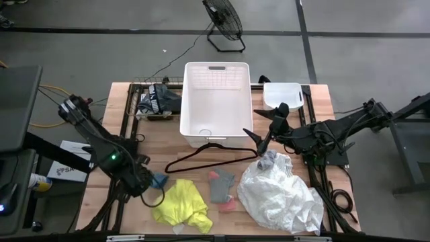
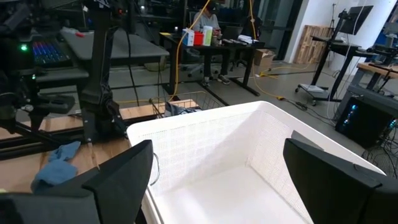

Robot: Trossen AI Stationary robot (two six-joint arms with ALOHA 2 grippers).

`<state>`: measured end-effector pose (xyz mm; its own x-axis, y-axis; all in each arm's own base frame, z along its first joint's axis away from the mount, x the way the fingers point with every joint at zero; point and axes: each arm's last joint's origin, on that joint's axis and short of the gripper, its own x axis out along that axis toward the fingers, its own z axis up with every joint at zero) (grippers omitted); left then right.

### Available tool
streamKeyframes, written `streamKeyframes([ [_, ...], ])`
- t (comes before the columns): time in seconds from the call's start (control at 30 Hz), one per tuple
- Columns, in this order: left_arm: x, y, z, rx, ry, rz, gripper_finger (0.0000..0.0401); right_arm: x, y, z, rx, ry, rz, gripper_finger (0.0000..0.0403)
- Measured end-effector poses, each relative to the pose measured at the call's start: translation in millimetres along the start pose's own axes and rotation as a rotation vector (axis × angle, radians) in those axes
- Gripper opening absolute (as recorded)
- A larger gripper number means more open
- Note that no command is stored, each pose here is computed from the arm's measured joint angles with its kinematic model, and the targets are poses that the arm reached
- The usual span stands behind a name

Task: Pick & Place Cloths
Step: Put the blue sock into the small white bin

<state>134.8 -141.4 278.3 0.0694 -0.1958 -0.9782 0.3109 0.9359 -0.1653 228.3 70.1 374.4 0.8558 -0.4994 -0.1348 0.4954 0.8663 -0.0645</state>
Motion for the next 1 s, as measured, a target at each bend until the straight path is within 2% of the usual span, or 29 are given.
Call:
streamKeyframes([
  [0.17, 13, -4, 7, 0.025, -0.007, 0.147, 0.0174, 0, 1, 0, -0.001, 0.003, 0.024, 0.0353],
  [0.4, 42, -3, 10, 0.044, 0.115, 0.228, 0.0174, 0, 1, 0, 0.001, 0.003, 0.027, 0.0353],
  [0.57, 66, 3, 2, 0.023, 0.157, 0.230, 0.0174, 0, 1, 0, -0.001, 0.004, 0.030, 0.0353],
  [1.0, 106, 13, -8, 0.017, 0.083, 0.198, 0.0174, 0, 1, 0, 0.000, 0.004, 0.030, 0.0353],
])
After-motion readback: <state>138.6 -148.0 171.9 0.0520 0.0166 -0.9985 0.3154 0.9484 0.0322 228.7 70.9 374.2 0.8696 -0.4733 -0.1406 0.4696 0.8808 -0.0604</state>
